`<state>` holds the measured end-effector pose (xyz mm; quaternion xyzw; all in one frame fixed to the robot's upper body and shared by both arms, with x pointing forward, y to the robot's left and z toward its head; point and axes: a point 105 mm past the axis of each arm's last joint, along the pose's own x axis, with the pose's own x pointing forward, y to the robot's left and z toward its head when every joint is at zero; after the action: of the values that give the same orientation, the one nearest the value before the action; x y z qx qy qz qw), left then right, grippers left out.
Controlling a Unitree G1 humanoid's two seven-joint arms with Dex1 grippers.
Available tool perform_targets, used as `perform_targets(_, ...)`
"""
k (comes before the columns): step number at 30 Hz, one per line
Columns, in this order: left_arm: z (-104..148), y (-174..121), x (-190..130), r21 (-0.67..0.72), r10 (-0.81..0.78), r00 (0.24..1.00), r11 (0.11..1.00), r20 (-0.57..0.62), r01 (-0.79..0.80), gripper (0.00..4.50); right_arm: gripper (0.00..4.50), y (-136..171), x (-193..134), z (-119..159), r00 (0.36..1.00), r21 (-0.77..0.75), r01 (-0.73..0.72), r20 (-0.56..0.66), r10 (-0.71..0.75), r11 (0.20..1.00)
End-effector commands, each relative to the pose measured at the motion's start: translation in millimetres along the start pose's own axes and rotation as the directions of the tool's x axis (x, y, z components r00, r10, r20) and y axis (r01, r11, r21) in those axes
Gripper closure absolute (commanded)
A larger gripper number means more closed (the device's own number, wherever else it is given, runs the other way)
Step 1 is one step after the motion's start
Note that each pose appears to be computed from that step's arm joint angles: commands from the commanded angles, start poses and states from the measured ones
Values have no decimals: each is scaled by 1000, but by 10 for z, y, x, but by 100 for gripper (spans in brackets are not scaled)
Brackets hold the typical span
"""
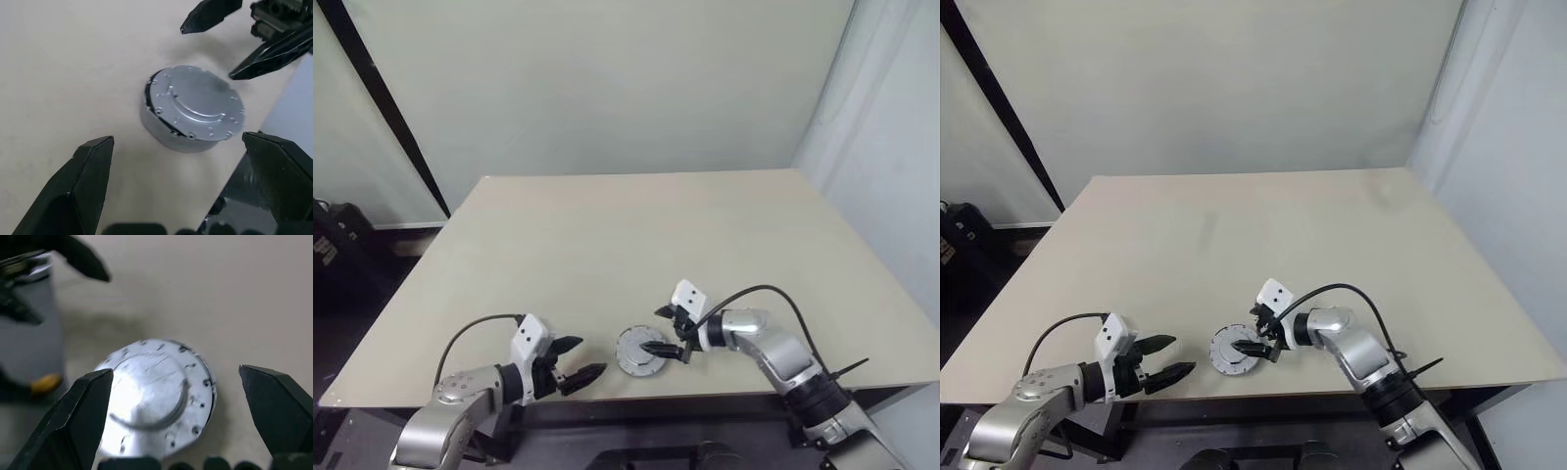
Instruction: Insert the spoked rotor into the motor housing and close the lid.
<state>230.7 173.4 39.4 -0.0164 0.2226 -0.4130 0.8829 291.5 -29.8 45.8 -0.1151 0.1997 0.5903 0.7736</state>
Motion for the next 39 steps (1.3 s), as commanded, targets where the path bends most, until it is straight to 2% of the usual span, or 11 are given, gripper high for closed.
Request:
perform_targets(1,81,-10,7,40,-18,999,999,35,16,0,1,67,33,87,996,-54,-91,19,92,994)
perform_targets(7,66,-13,26,49,-26,999,998,34,24,0,1,83,134,-22,990,-110,-142,-33,139,984)
perform_targets(20,63,-20,13,52,-30,999,998,29,28,0,1,15,287,-118,992,-130,-122,-35,118,984)
perform_targets(25,56,-15,23,52,-29,999,998,25,28,0,118,7,302,-68,995,-85,-99,7,100,991)
perform_targets(39,40,-2,66,51,-30,999,998,19,29,0,119,79,368,-46,999,-13,-15,51,16,1000)
